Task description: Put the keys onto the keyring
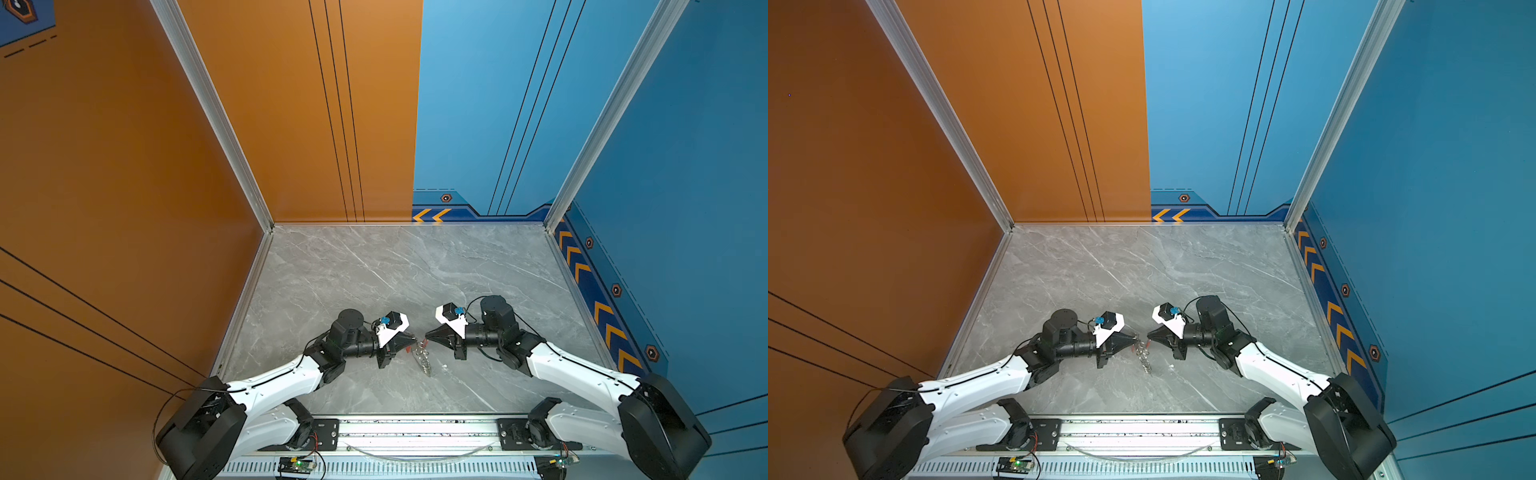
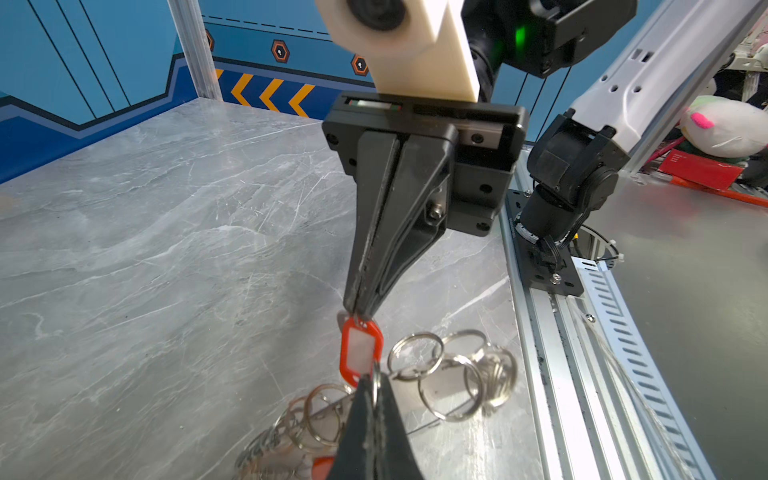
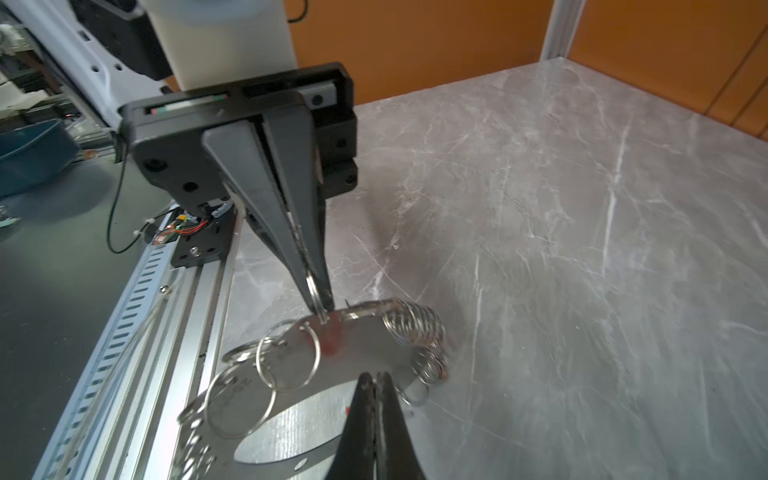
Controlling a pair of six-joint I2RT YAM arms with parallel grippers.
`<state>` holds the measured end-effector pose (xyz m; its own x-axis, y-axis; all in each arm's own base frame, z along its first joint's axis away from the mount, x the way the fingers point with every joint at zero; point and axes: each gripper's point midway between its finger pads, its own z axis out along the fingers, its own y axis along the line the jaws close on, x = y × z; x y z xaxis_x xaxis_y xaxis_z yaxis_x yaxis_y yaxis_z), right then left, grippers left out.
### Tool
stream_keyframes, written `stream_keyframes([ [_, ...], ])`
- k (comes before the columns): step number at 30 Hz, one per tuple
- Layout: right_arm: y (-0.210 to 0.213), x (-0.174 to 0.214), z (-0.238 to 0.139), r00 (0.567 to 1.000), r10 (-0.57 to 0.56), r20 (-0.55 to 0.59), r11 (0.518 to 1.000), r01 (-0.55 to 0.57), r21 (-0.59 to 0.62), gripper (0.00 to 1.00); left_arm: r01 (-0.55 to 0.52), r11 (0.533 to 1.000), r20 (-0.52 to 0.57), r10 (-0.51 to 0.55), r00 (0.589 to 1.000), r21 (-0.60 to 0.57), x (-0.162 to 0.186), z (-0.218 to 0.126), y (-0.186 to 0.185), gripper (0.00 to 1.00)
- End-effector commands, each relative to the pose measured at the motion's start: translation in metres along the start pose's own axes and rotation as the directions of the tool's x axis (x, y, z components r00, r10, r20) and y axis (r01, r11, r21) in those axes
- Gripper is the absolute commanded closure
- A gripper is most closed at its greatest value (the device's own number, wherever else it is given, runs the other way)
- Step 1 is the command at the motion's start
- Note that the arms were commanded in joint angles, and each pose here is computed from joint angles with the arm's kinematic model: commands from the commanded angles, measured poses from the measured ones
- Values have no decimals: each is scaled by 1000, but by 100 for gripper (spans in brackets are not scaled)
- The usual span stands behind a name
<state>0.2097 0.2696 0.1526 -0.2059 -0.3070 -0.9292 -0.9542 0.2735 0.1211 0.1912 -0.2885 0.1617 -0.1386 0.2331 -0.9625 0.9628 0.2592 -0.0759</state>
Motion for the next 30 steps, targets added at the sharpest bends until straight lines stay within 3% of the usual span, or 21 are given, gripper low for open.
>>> stream_keyframes([
  [1, -27, 9, -7, 989, 145, -12, 972, -140, 188, 100, -29, 998, 19, 30, 999, -58, -4, -5, 8, 100],
  [5, -50, 33, -15, 925, 377, -46, 863, -333, 378, 100, -33, 997, 23, 35, 999, -65, -5, -6, 9, 100],
  [8, -60, 59, -21, 818, 571, -72, 726, -463, 509, 100, -34, 997, 22, 35, 999, -73, -5, -6, 10, 100],
  [12, -52, 80, -19, 708, 703, -65, 610, -555, 565, 100, -33, 996, 21, 35, 999, -81, -4, -7, 11, 100],
  [16, -56, 93, -29, 661, 750, -23, 513, -560, 650, 100, -31, 996, 21, 32, 999, -78, -5, -6, 11, 100],
  [20, -62, 104, -36, 656, 754, -45, 474, -495, 728, 96, -28, 997, 20, 30, 999, -74, -5, -5, 11, 100],
  [22, -65, 105, -37, 657, 751, -61, 470, -468, 749, 89, -28, 997, 20, 29, 999, -67, -5, -5, 10, 100],
  [26, -66, 93, -38, 697, 706, -127, 534, -406, 742, 76, -25, 999, 16, 26, 1000, -41, -3, -3, 6, 100],
  [28, -65, 76, -41, 740, 655, -154, 588, -371, 719, 70, -26, 1000, 16, 26, 1000, -14, -3, -2, 2, 100],
  [29, -61, 62, -39, 772, 611, -173, 642, -356, 680, 69, -26, 1000, 17, 26, 1000, 2, -3, -1, 0, 100],
  [30, -44, 46, -29, 813, 540, -219, 735, -329, 593, 70, -25, 999, 18, 25, 1000, 25, -3, -1, -4, 100],
])
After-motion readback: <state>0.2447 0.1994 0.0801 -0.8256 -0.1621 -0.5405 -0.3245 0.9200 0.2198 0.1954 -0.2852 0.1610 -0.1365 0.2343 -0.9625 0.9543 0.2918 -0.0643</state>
